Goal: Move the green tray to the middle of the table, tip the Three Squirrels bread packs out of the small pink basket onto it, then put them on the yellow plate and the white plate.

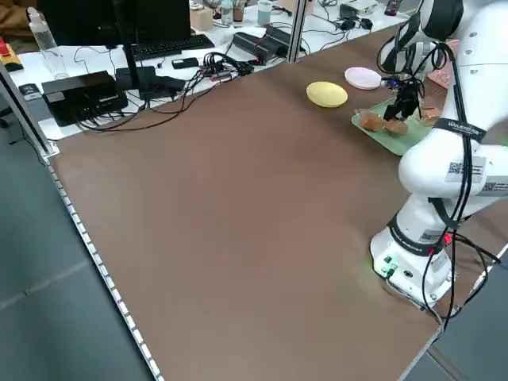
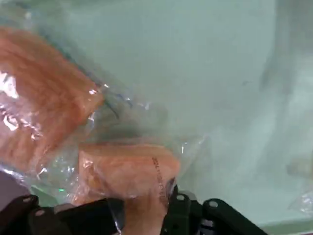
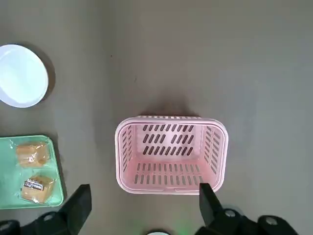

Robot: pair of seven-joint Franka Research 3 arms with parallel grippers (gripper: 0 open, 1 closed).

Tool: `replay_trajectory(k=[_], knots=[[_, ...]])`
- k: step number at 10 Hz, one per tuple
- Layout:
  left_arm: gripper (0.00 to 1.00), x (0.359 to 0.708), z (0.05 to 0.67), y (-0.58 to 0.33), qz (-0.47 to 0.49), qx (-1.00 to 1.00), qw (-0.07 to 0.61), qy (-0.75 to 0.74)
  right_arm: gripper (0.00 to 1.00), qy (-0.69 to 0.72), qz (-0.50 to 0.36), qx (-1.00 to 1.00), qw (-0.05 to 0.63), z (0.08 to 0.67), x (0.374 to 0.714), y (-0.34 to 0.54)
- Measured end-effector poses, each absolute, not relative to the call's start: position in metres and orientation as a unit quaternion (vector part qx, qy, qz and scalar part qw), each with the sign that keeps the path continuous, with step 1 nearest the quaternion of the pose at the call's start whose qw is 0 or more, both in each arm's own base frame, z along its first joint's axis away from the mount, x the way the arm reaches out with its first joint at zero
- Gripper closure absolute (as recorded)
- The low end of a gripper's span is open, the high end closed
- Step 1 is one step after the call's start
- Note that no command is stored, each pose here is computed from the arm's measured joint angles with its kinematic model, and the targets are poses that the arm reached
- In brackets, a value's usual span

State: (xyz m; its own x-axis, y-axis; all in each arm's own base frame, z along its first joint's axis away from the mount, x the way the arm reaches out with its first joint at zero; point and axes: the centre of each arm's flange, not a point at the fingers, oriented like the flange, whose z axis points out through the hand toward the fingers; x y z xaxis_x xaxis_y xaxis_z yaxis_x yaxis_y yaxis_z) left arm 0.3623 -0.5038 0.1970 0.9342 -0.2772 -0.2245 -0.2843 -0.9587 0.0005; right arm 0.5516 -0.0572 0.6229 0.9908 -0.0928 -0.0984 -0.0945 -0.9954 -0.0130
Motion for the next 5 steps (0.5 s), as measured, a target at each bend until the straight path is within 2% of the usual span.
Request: replay_trajectory(k=[5], knots=[[0.62,0.35,0.194,-0.49,0.125,-0.983,0.026,0.134,0.03,0.047,0.049,-0.998,0.009,0.623,0.552,-0.057]])
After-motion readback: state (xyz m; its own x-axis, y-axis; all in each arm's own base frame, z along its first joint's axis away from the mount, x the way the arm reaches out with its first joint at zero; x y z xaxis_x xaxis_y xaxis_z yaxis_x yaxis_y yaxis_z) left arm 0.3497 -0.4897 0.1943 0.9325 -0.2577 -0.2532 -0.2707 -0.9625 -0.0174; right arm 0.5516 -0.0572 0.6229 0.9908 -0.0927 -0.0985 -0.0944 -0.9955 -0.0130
